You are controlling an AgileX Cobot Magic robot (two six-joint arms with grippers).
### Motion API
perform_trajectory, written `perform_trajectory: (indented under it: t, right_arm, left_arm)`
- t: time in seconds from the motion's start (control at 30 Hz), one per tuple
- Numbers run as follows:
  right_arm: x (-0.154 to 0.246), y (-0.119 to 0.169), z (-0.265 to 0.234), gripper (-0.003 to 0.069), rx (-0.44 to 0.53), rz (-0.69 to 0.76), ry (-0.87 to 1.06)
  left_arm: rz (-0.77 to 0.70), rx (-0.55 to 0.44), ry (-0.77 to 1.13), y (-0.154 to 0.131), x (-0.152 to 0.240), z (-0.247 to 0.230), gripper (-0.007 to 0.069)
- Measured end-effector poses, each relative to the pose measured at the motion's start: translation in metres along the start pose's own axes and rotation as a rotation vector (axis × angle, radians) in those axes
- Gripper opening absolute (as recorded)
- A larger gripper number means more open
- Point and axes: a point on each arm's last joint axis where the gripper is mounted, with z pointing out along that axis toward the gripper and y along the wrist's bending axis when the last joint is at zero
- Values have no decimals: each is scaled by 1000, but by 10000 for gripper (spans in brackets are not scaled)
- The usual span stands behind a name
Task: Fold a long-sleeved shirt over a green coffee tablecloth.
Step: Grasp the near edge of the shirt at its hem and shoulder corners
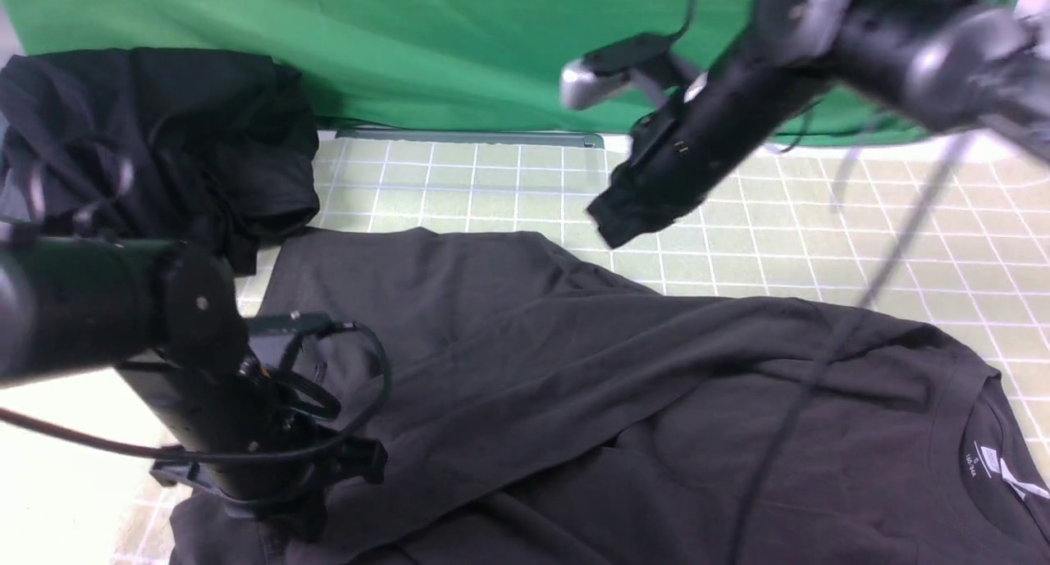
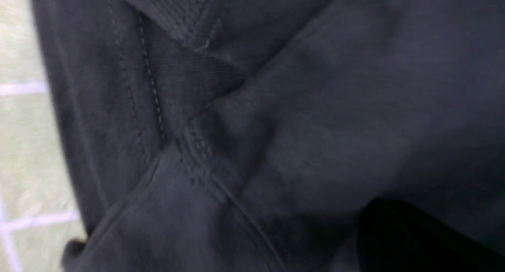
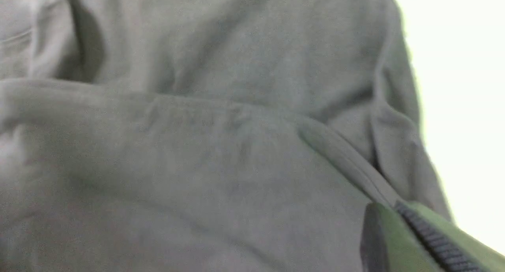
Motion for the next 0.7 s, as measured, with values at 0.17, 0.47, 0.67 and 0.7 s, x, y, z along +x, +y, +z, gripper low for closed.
perform_trajectory:
  t: [0.17, 0.47, 0.67, 0.7]
  right_arm:
    - [2, -13, 50, 1, -44, 24, 70]
    - [8, -31, 81, 1, 3, 112, 65]
    - [4, -63, 73, 1, 182, 110, 6]
    - [4, -69, 72, 1, 200, 117, 1]
  left_arm:
    - [-2, 1, 0, 0, -1, 1, -7]
    - [-2, 1, 0, 0, -1, 1, -8]
    - [-8, 2, 1, 0, -1, 1, -8]
    - [-9, 3, 1, 0, -1, 1, -8]
